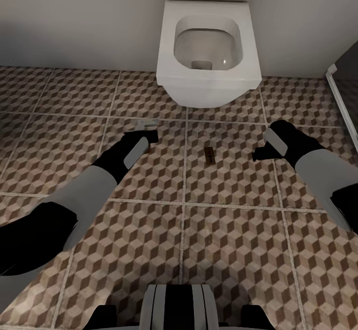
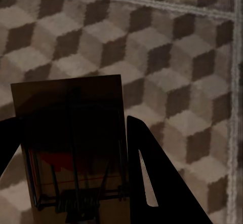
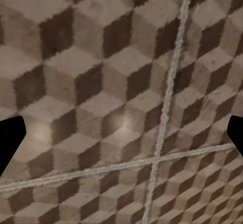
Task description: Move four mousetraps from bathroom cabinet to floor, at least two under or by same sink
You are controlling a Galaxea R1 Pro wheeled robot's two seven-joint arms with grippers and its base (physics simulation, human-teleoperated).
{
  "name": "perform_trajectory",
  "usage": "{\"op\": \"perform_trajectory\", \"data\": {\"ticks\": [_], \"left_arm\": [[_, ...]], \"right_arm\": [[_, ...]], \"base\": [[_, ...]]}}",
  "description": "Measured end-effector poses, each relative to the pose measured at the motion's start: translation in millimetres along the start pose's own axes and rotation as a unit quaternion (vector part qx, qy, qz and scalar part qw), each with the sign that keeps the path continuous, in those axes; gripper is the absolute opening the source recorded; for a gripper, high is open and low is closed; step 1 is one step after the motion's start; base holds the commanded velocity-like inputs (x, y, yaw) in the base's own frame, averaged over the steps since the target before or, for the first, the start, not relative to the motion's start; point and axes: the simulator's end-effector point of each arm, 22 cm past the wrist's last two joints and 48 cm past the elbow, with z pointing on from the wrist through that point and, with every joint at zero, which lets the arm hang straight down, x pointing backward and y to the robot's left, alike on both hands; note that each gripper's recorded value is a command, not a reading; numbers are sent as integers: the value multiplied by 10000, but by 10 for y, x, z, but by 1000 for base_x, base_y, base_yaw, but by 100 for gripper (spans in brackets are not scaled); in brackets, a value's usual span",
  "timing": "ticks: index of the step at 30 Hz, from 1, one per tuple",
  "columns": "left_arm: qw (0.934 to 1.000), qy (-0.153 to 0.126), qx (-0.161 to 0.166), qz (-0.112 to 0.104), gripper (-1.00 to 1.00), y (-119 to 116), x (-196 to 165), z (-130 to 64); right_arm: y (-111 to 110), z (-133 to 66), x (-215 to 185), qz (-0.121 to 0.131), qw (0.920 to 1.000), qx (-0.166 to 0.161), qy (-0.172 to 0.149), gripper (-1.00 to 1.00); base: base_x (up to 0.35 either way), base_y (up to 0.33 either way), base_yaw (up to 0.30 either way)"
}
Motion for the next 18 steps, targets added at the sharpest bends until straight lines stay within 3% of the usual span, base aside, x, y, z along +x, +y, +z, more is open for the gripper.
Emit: {"op": "perform_trajectory", "data": {"ticks": [9, 18], "left_arm": [[9998, -40, 64, 161, -100, -99, 16, -9], [9997, -130, 85, 164, -100, -127, -11, -13]], "right_arm": [[25, -3, -3, -12, 10000, -13, -3, 100], [49, -8, -7, -24, 10000, -25, -7, 100]], "base": [[-31, -18, 0], [-18, -15, 0]]}}
